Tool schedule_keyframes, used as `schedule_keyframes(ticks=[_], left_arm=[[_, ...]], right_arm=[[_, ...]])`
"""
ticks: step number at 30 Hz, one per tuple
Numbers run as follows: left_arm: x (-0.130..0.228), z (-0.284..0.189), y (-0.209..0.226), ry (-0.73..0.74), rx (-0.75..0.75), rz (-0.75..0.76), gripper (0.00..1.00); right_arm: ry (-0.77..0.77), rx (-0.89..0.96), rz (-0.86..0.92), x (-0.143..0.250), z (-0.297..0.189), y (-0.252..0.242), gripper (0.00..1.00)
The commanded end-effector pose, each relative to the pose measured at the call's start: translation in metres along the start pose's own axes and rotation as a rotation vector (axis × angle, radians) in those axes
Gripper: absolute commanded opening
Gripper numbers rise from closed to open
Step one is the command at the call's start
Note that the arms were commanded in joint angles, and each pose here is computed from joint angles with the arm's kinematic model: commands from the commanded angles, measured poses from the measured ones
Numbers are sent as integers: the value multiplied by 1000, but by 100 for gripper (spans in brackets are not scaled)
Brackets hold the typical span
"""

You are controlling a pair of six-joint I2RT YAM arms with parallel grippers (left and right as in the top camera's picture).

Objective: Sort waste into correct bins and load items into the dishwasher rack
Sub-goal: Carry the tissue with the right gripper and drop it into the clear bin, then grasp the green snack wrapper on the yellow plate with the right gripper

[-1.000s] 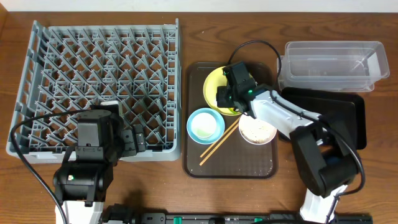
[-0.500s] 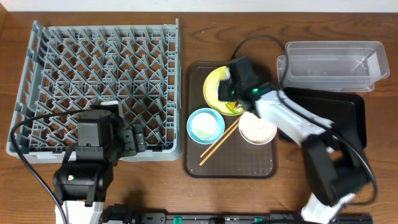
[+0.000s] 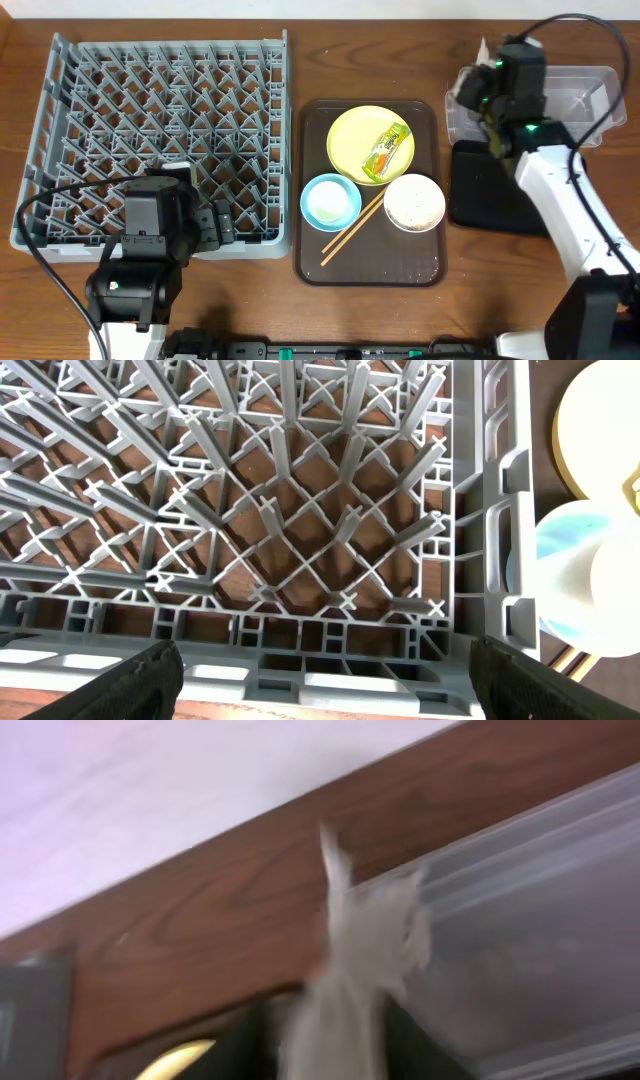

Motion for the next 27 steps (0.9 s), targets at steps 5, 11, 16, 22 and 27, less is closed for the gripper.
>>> schedule_keyframes(ticks=[5, 11, 16, 22, 27], left_arm=[[-6, -6, 0, -24, -3, -3, 93], [-6, -6, 0, -23, -3, -3, 93], [-6, -6, 0, -23, -3, -3, 93], [-6, -6, 0, -23, -3, -3, 93], [-5, -6, 0, -23, -3, -3, 93]], right_arm=[[57, -130, -36, -4, 3, -6, 62], [242, -292, -89, 32, -6, 30, 62], [323, -190, -215, 71, -12, 54, 64], [382, -103, -342, 118, -8, 82, 67], [446, 3, -280, 150, 8, 83, 69]])
Point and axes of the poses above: each gripper's point midway between its finger pads, its own z axis out along the fingers, its own y axis along the line the jaws close on, x = y × z, the point moved 9 cm from there along -z, back along the fingers, and after that the axes turned 2 degrees about -z, right-handed, at the moved point
